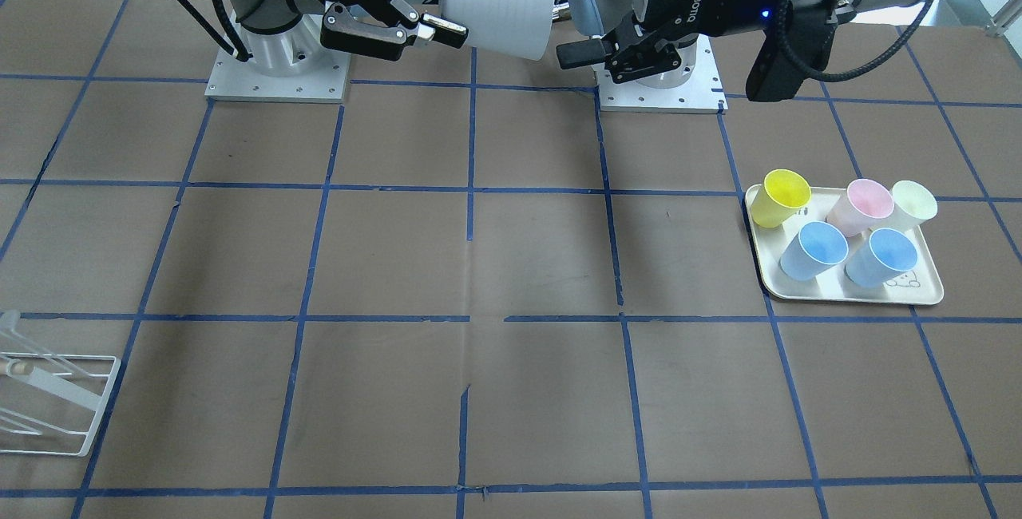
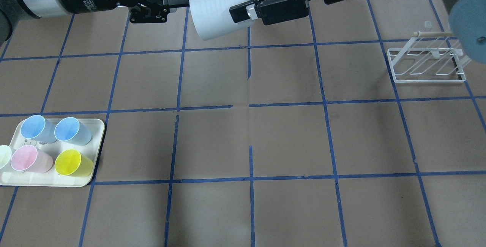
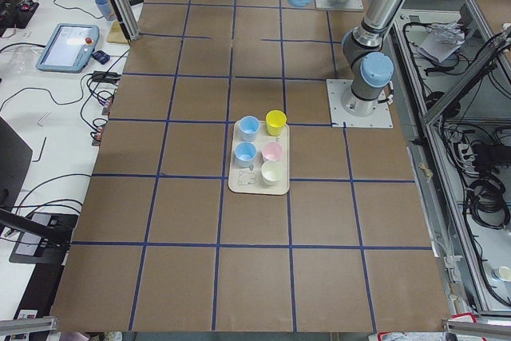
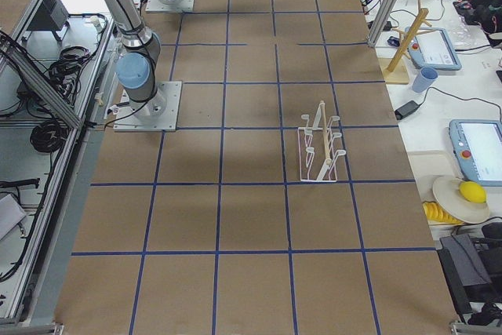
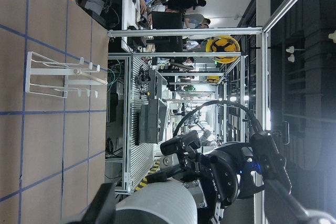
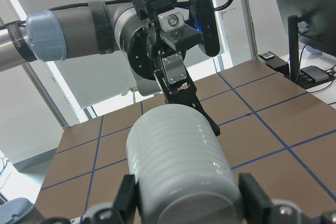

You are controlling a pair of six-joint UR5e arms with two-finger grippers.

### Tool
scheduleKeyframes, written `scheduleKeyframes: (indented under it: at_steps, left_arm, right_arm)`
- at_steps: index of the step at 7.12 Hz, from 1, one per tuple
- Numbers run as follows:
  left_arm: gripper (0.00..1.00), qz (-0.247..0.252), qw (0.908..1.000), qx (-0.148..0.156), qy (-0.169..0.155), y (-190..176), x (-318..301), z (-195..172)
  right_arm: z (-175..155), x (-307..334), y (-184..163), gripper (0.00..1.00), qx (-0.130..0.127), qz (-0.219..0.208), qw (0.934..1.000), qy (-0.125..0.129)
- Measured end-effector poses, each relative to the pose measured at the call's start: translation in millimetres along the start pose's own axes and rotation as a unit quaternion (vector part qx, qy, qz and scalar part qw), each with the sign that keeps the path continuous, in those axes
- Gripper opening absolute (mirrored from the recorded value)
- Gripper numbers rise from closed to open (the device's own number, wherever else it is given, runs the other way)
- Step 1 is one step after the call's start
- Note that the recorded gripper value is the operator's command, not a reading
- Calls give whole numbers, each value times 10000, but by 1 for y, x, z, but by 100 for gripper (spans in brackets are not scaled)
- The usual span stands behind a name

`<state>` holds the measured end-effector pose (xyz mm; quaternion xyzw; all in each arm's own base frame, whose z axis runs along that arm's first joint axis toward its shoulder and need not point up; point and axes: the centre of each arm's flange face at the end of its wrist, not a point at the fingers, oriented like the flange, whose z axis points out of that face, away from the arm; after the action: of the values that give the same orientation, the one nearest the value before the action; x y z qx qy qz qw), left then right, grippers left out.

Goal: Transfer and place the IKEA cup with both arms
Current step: 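Carry the white cup toward the left gripper while the left arm reaches toward it, then close the left gripper on the white cup beside the right gripper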

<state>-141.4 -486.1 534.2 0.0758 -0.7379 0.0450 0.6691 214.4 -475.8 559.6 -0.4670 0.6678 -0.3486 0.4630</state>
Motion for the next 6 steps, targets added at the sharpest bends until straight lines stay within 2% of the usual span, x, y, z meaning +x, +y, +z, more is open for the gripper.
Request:
scheduleKeyframes:
  at_steps: [2,6]
  left_arm:
    - [100,-262,9997,-24,16,15,-5,3]
    - [100,-387,9990,-53,210,26,0,9]
  right_arm:
    - [1,10,0,17,65,-55,10000,3]
    - [5,21,9,18,59,25,10000,-24]
